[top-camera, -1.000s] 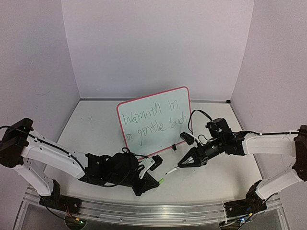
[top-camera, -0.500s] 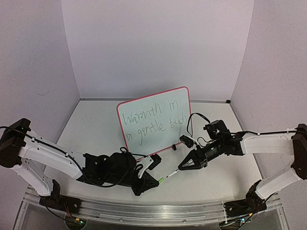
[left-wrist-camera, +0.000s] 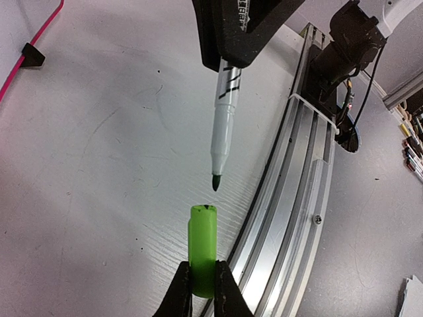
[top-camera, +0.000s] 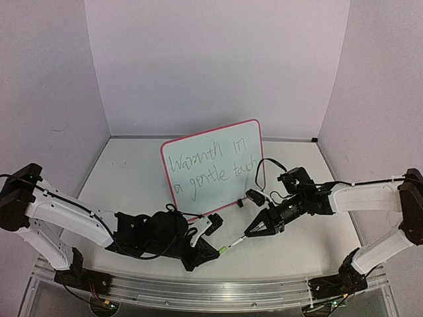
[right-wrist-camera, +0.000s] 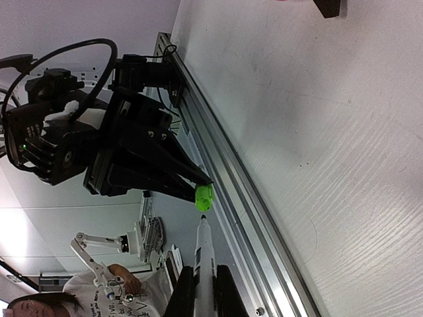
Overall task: Write a sentence on the whiteboard
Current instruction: Insert the whiteboard marker without the cap into the pen cap.
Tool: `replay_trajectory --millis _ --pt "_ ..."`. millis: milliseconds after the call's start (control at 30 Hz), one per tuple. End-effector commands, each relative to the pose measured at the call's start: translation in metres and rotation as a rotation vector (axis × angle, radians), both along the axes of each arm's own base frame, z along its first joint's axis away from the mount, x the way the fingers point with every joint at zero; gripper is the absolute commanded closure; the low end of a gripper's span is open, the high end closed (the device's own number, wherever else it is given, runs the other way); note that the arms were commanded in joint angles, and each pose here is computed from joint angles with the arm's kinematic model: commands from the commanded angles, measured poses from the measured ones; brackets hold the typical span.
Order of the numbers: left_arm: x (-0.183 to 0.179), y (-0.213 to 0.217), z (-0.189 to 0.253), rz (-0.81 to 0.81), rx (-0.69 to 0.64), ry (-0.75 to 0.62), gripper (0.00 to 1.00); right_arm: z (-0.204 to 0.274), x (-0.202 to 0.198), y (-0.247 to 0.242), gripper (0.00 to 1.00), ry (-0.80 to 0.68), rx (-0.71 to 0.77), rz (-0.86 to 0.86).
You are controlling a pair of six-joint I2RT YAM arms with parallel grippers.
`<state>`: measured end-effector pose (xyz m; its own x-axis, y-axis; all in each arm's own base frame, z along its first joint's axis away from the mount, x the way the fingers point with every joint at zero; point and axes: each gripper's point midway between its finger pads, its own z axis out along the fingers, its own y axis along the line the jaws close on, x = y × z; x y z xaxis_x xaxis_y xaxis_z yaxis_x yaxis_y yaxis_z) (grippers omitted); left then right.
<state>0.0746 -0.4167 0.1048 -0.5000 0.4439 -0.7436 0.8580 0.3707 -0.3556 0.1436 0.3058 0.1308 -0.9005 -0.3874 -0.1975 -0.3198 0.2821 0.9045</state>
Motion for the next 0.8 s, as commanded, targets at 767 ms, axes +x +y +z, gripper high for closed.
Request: replay_trajectory --millis 767 --pt "-0.0027 -0.0147 0.0216 -0.017 -0.068 -0.019 1.00 0.0091 0.0027 0.0129 1.00 -0.045 0.028 0.030"
